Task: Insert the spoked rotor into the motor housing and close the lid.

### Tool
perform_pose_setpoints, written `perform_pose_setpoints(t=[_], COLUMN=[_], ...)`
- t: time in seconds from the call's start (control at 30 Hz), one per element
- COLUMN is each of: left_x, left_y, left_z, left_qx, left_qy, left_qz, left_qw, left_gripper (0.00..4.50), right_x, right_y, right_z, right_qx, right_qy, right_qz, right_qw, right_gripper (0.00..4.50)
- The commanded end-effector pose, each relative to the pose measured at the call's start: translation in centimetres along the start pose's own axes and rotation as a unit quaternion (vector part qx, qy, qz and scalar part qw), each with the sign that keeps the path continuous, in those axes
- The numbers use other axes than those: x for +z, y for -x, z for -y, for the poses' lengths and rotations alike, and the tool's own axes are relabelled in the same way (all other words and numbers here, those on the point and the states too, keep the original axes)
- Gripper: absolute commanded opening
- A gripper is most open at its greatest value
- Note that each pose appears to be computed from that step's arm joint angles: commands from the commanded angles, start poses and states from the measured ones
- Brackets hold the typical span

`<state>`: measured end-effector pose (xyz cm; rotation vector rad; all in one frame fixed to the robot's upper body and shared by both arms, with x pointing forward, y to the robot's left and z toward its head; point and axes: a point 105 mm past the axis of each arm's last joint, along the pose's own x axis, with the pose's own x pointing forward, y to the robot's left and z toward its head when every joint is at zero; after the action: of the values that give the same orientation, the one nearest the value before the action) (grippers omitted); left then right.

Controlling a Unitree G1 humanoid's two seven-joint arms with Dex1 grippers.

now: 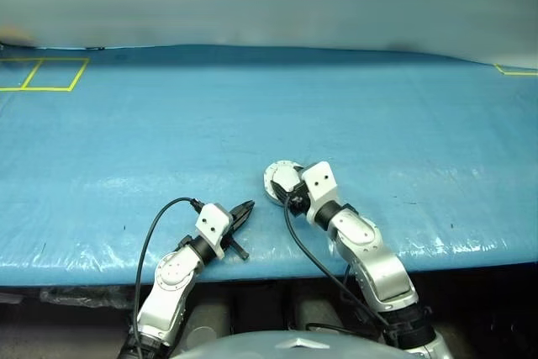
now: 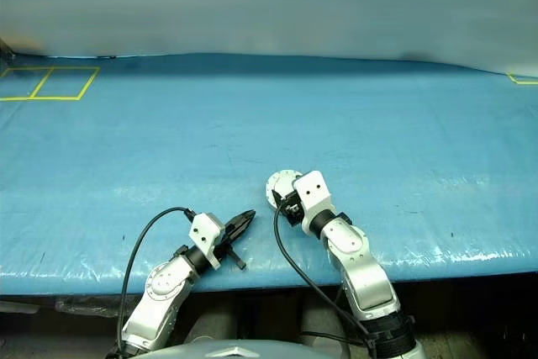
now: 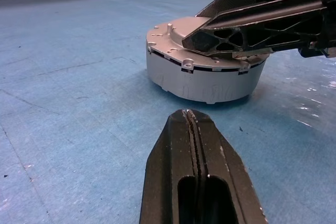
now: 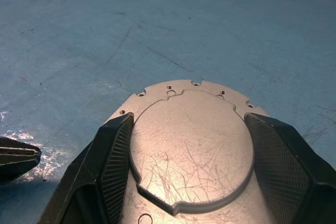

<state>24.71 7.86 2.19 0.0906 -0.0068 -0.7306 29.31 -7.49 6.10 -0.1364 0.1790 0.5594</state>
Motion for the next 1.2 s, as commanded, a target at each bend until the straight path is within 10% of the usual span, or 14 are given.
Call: perform_pose_setpoints(t=[0.03, 1.2], left_x=[1.1, 0.9], left_y=[-0.3, -0.4], left_z=[0.2, 0.2], left_qx=[-0.005, -0.006], left_qy=[-0.012, -0.011], left_qz=[0.017, 0.011], left_qw=[1.0, 1.0], left_gripper=[0.0, 0.0], right_x=[-1.9, -2.2], right_y=[0.1, -0.1], right_z=[0.7, 0.5], right_qx=[-0.007, -0.01], right_qy=[-0.031, -0.029], right_qz=[-0.051, -0.068], right_qw=[0.998, 0.997], right_gripper=[3.03, 3.03])
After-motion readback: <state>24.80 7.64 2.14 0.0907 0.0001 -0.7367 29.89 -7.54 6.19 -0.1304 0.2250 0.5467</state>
